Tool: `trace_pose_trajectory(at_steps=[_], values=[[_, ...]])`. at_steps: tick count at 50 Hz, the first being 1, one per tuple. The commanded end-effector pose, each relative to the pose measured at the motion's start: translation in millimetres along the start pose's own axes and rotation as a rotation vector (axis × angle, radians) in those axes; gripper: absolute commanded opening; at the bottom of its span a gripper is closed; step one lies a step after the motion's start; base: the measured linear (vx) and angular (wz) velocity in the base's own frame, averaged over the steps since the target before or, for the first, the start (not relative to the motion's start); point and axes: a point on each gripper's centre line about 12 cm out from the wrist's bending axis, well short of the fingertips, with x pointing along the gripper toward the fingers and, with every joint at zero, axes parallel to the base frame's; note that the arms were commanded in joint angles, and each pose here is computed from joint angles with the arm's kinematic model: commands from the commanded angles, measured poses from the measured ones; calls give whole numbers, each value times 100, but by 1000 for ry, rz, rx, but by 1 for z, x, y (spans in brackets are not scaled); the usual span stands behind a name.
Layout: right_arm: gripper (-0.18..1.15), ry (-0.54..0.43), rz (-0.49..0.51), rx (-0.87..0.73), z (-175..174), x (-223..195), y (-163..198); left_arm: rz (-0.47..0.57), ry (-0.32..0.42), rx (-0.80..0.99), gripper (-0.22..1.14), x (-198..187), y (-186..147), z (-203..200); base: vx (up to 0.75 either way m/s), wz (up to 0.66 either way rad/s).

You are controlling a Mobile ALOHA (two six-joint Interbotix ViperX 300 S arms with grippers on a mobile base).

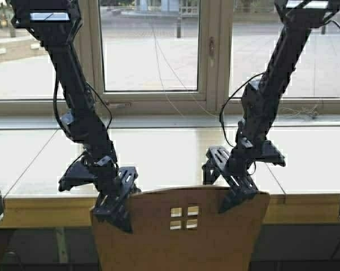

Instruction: Push the chairs under the table

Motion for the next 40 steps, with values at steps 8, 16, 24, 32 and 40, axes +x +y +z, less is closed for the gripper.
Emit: trace_pose_trajectory(at_steps=[8, 16, 24, 32, 40], values=[[99, -151, 117, -82, 14, -97, 43, -135, -47, 94, 81, -96, -39, 9, 0, 0], [99, -263, 198, -260, 14, -172, 60, -189, -156, 237, 81, -177, -25, 42, 0, 0], [99, -374, 284, -515, 2, -259, 57, -241, -265, 495, 81, -266, 4, 61, 0, -1], [99, -486, 394, -722, -11, -342, 53, -337, -394, 772, 81, -347, 27, 57, 0, 0], [99, -576, 450, -922, -20, -418, 48, -493, -437, 874, 81, -413, 20, 35, -3, -2]])
